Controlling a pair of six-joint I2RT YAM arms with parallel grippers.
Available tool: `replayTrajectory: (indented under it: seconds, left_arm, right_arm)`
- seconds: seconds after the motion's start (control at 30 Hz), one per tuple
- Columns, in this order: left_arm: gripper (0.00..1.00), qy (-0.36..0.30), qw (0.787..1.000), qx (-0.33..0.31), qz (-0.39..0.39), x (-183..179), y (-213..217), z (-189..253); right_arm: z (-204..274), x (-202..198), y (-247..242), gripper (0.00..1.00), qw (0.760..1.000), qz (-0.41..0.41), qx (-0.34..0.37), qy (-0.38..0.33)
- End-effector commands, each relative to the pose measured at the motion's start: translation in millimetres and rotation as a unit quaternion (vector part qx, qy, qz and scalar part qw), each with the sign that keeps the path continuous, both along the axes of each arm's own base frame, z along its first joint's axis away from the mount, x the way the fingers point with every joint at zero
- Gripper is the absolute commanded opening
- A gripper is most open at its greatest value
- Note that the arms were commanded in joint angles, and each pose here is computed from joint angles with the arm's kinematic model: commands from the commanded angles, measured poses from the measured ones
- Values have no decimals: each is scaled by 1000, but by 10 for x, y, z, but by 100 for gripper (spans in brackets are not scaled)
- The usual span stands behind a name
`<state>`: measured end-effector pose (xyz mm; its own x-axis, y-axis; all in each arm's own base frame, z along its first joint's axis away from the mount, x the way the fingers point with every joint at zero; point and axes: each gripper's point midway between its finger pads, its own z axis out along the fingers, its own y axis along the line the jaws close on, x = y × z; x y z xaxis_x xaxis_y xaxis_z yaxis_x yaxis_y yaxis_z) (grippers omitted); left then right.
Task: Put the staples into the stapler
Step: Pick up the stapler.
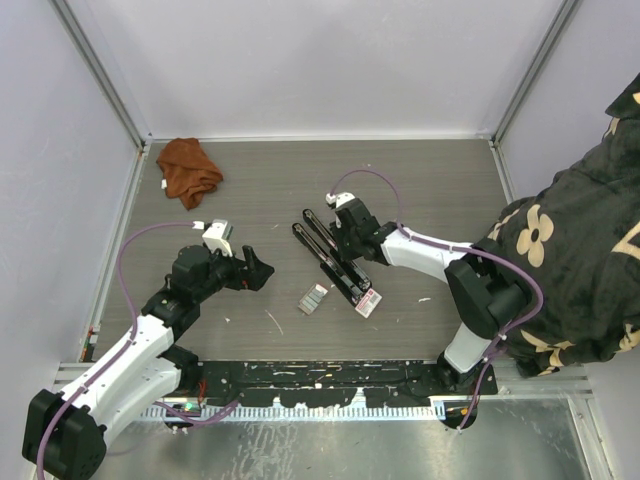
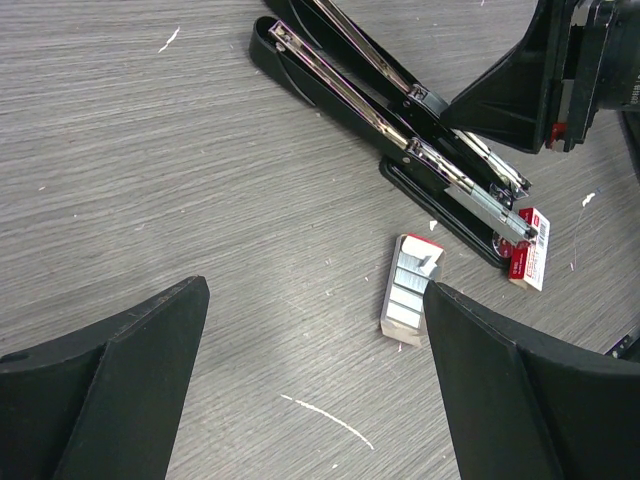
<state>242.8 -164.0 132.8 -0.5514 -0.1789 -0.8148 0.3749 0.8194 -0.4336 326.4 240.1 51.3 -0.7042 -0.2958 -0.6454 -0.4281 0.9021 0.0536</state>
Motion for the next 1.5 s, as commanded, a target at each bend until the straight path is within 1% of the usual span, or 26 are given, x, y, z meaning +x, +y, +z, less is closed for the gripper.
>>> replayTrajectory:
  seconds: [0.0, 0.4, 0.53, 0.67, 0.7, 0.87, 0.93, 1.0, 1.07, 1.13, 1.2, 1.33, 1.47]
  left_arm:
    - [91, -22, 1000, -15, -5, 39, -37, 188]
    - [91, -23, 1000, -15, -7, 35, -42, 196]
    - [91, -24, 1000, -16, -7, 35, -40, 204]
    - [91, -23, 999, -21, -8, 31, -53, 237]
    - [91, -22, 999, -26, -9, 28, -65, 258]
    - [91, -27, 997, -69, -27, 7, -184, 419]
    - [90, -27, 995, -90, -33, 1, -238, 501]
    - [90, -29, 990, -126, -49, -26, -330, 635]
    - [90, -33, 982, -174, -68, -66, -433, 810]
    - [90, -30, 970, -223, -89, -116, -530, 988]
    - [90, -39, 960, -256, -104, -146, -594, 1163]
    - [91, -64, 945, -293, -131, -215, -710, 1470]
    - [91, -94, 930, -310, -173, -339, -884, 1760]
  right_arm:
    - [153, 175, 90, 24, 999, -3, 12, -30]
    - [186, 179, 79, 10, 999, -8, 13, -33]
    - [281, 194, 69, 6, 999, -12, 17, -45]
    - [479, 221, 36, 3, 997, -18, 23, -69]
    - [531, 224, 23, 1, 997, -19, 24, -75]
    - [756, 183, 34, 1, 994, -17, 51, -94]
    - [856, 144, 66, 1, 993, -14, 72, -97]
    - [1012, 67, 140, 1, 989, -6, 112, -100]
    - [1233, -47, 250, 1, 980, 12, 170, -106]
    - [1538, -168, 364, 1, 962, 36, 241, -126]
    - [1867, -337, 436, 1, 937, 61, 310, -146]
    - [2323, -671, 523, 1, 884, 112, 421, -169]
    - [2628, -984, 557, 1, 833, 166, 497, -178]
